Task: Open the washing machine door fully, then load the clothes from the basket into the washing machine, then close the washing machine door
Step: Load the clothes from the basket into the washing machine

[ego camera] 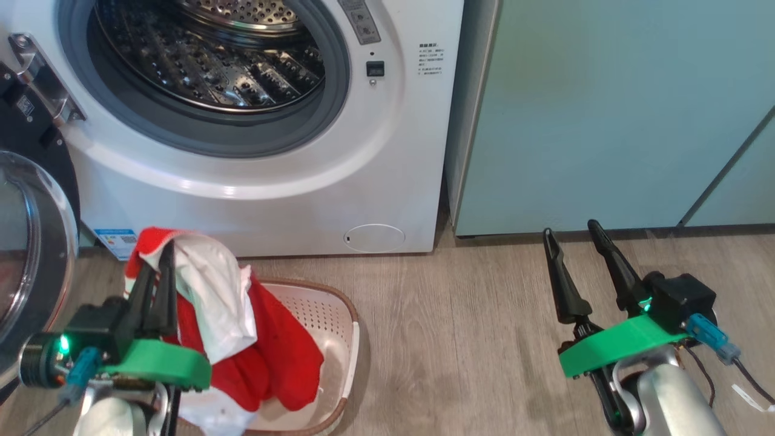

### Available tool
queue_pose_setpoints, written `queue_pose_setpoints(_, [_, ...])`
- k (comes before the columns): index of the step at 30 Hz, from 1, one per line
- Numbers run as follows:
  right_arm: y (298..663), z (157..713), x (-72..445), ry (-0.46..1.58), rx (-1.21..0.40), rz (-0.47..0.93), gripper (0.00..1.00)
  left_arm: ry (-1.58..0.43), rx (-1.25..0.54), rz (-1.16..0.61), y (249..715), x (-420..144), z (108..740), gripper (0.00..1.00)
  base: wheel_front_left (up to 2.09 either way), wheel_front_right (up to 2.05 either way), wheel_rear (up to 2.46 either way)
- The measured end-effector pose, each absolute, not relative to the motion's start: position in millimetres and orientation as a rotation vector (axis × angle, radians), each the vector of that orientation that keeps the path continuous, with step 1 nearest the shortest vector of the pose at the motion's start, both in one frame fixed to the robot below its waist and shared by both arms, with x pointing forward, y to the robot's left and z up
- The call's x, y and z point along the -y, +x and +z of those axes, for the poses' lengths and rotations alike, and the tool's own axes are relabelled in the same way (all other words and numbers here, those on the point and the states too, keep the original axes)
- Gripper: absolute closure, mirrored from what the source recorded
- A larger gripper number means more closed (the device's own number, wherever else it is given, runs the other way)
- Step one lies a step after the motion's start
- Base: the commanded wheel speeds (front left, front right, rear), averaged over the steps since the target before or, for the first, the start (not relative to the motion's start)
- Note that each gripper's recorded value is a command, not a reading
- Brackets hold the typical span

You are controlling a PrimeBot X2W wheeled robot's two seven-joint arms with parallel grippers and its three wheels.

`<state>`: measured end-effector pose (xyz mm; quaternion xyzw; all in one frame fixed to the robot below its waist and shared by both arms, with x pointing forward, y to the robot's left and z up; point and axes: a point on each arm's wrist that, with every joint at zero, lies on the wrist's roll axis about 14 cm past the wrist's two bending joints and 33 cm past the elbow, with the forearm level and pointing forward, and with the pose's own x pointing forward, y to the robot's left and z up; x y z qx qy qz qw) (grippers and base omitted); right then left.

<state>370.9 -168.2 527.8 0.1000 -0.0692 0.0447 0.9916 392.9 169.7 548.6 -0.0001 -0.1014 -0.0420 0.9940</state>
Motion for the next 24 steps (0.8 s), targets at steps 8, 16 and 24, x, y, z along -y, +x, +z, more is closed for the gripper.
queue_pose_setpoints(8, [369.1,531.4,169.1,0.2,0.15,0.088,0.0,-0.011,0.195,-0.094,387.1,-166.3,545.5,1.0,0.0,0.0,0.0])
queue_pose_setpoints(16, [368.4,531.1,170.7,0.201,0.149,0.083,0.0,-0.018,0.193,-0.106,387.8,-162.5,545.1,1.0,0.0,0.0,0.0])
queue_pose_setpoints(24, [368.5,528.4,173.2,0.2,0.142,0.075,0.0,-0.027,0.188,-0.122,390.8,-158.2,542.8,1.0,0.0,0.0,0.0])
